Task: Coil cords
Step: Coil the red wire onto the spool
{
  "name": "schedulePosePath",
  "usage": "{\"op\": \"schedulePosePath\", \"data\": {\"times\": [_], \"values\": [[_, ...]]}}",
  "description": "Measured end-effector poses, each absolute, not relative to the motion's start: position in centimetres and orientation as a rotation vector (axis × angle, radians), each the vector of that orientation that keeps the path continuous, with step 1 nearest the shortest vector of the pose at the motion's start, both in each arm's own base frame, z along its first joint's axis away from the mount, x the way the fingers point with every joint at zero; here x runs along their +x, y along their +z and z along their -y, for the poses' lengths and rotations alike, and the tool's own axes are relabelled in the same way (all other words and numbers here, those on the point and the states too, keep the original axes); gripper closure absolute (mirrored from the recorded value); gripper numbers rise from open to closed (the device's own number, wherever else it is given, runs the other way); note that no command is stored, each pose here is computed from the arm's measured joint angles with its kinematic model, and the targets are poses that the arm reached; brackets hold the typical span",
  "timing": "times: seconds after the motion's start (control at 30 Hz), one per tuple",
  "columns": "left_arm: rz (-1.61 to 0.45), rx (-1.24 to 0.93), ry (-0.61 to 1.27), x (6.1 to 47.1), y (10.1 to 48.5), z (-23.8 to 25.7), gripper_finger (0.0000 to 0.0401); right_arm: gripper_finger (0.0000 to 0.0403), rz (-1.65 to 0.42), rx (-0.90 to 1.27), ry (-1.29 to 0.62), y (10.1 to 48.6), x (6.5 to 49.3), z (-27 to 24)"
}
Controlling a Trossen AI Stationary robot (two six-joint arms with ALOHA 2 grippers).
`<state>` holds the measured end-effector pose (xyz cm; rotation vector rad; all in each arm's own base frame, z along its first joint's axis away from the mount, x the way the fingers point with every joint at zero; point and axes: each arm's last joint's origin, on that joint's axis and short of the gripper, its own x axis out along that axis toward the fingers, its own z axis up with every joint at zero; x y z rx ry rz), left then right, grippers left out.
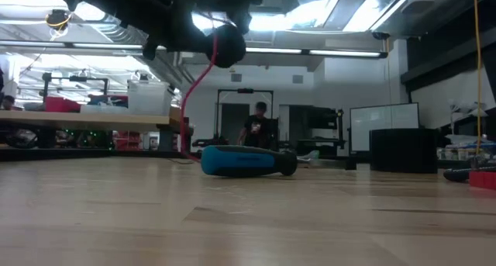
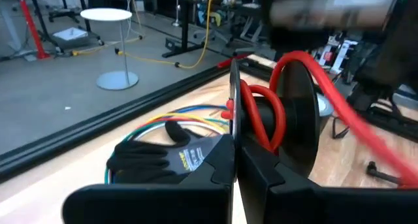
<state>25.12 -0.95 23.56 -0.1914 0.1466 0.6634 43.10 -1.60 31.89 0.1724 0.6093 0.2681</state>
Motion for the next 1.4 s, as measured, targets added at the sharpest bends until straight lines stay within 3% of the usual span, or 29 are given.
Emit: {"op": "schedulePosePath", "data": {"times": [0.47, 1.07, 1.4], "values": [[-0.126, -0.143, 0.645, 25.1, 24.1, 1.0, 0.0401, 0.0401, -0.73, 0.121, 0.213, 29.7, 43.4, 0.4], [-0.151, -0.144, 0.629, 25.1, 23.8, 1.4, 0.0401, 0.0401, -0.585, 0.002, 0.014, 35.1, 40.5, 2.5], [-0.152, -0.142, 0.629, 25.1, 23.8, 1.4, 0.0401, 0.0401, -0.611, 0.013, 0.034, 35.0, 40.3, 2.1]]}}
